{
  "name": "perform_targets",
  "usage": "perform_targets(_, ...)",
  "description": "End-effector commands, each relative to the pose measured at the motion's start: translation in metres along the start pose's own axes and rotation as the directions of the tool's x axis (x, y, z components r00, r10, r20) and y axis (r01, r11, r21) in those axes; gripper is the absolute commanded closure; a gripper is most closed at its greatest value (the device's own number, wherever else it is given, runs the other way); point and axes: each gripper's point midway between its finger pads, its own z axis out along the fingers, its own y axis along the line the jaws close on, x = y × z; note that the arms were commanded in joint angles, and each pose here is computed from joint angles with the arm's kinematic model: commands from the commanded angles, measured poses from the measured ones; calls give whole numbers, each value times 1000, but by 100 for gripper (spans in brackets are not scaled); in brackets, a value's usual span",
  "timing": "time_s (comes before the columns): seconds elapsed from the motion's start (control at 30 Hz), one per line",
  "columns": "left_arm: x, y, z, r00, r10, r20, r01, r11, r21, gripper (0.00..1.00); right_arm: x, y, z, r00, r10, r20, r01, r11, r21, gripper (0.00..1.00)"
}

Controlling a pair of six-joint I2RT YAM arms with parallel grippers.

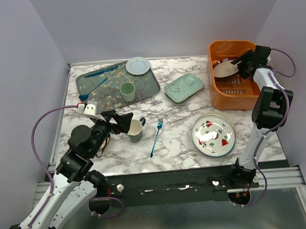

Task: Place the mixed dishes into the plastic bin
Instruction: Place the plate in the plastic bin.

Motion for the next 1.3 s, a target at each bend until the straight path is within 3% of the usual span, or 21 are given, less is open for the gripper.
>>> perform_targets(0.0, -5, -6, -1, 1000, 5, 16, -5, 999, 34, 1, -19, 19, -5, 997, -57, 49, 58, 998, -23, 24)
perform_targets(0.63, 2, -16, 5, 1000, -15, -14, 16, 996, 88, 1, -12, -4, 1, 990, -135, 32, 132, 988, 74, 17)
perform_targets(0.77, 5, -18, 7, 999, -18, -30, 21, 995, 96, 1, -13, -5, -2, 988, -147, 37, 143, 986, 83, 9)
perform_targets(1.0, 7, -25, 8, 998, -30, -50, 36, 992, 124, 1, -15, -4, -8, 985, -168, 43, 164, 983, 84, 7)
perform_targets(1.1, 7, -26, 7, 998, -34, -53, 41, 990, 133, 1, -19, -5, -13, 981, -187, 53, 181, 978, 99, 0)
perform_targets(1.27, 6, -27, 6, 998, -41, -56, 48, 990, 135, 1, -19, -5, -21, 977, -205, 54, 199, 974, 104, 0)
